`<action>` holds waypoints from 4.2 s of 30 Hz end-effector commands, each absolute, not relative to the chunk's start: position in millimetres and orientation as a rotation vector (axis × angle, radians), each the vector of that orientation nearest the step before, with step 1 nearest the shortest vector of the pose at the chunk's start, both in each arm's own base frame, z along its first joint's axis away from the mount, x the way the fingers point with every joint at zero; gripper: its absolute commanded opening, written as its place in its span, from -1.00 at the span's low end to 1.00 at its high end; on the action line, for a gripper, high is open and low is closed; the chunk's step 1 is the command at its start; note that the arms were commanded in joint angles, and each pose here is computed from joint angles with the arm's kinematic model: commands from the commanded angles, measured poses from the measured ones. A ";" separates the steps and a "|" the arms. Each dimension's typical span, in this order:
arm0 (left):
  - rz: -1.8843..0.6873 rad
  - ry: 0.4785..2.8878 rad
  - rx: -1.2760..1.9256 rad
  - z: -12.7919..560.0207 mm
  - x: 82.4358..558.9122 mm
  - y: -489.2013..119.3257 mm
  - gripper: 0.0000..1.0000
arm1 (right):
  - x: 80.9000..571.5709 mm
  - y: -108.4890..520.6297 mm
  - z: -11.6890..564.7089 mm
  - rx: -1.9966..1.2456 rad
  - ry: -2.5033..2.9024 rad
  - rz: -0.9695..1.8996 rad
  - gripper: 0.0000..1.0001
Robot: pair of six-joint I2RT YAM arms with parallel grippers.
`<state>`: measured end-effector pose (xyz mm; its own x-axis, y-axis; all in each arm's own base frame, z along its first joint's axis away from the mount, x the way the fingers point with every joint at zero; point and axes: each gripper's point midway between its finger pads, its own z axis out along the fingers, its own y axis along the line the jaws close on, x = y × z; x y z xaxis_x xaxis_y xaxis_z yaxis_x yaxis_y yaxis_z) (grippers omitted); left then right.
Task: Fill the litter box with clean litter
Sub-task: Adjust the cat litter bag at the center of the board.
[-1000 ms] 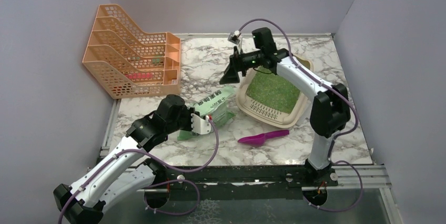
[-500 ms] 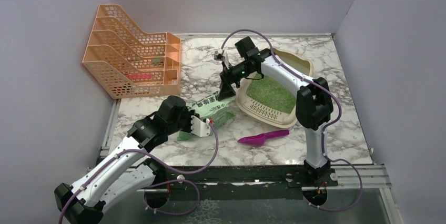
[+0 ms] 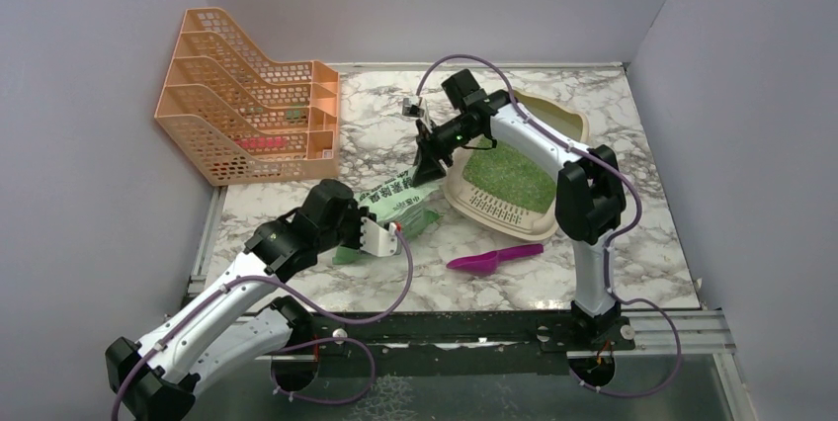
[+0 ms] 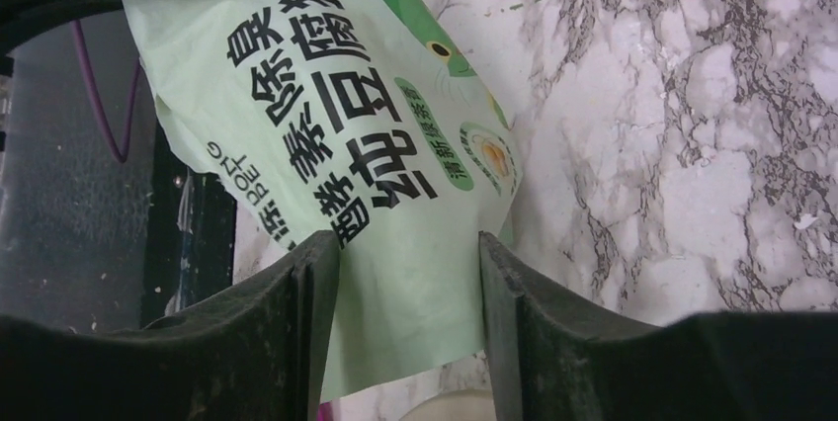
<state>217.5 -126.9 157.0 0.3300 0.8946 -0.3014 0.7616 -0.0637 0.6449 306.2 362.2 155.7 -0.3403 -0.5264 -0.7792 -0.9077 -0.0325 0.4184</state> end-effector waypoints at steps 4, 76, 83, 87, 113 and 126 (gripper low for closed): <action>0.189 1.562 1.837 148.5 201.6 -115.3 -0.59 | 309.7 365.1 162.4 -1.528 1.775 1.316 -0.68; -0.435 2.332 0.043 257.5 254.1 -136.6 0.97 | 322.1 318.5 191.0 -1.087 1.834 1.117 -0.98; -0.657 2.239 -0.504 265.5 211.0 -124.6 0.97 | 323.1 314.9 179.9 -1.033 1.888 1.102 -0.98; -0.835 2.098 -0.779 278.5 195.1 -120.6 0.95 | 321.9 314.3 184.1 -1.031 1.880 1.100 -0.98; -1.001 1.891 -1.213 218.0 258.4 -139.1 0.40 | 316.5 310.1 197.4 -1.012 1.867 1.092 -0.98; -1.187 1.814 -1.398 190.7 263.8 -153.9 0.13 | 308.6 311.7 194.7 -1.010 1.880 1.145 -0.98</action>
